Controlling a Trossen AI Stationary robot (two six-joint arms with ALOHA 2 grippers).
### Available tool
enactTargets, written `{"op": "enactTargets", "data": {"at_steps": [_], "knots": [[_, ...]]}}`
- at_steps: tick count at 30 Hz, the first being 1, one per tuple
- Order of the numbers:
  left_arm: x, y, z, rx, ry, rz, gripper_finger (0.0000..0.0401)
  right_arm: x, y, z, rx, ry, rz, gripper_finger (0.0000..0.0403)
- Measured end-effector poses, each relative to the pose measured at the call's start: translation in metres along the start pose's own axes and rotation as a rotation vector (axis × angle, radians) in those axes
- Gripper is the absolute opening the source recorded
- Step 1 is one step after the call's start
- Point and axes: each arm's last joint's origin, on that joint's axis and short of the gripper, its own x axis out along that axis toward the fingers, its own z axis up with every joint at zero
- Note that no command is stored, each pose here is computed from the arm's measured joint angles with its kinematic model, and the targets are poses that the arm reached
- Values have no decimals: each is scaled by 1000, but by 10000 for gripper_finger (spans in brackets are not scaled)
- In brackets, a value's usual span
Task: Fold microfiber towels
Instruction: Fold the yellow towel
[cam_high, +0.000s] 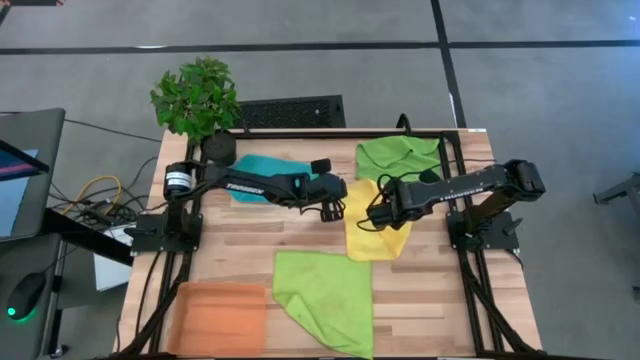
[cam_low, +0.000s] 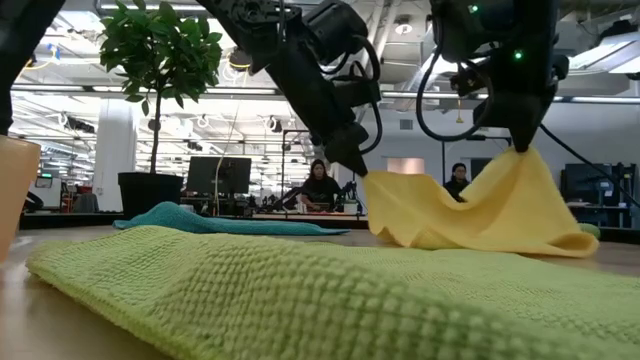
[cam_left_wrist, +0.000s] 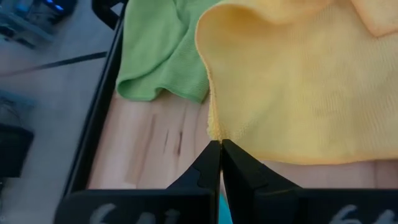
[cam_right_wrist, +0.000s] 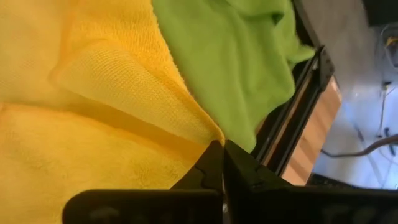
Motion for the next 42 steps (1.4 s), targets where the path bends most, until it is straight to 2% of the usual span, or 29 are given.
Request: {"op": "enactTargets", "data": {"at_steps": [4,12,20,23,25,31,34,38,42], "knots": [[-2,-4,1,6,-4,1,0,1,2,3,-12,-9,31,19],[-2,-4,1,3,-5,0,0,3,7,12,-111,-43,110,49],[-2,-3,1,25,0,3,0,5,7,16,-86,-50,125,102],[-5,3,2,19,1,10,0,5,7,17,-31,-44,134,119],[-9,8,2,13,3,15,0,3,10,16,-44,-50,154,125],[-19,20,4,35,7,26,0,-9,28,11,-185,-171,240,127],[-22,23,5,70,0,28,0,-14,30,10,-180,-229,252,123],[-33,29,10,94,-23,36,0,-16,31,9,-183,-271,225,121],[-40,33,11,133,-24,36,0,-19,34,11,-265,-356,187,121]]}}
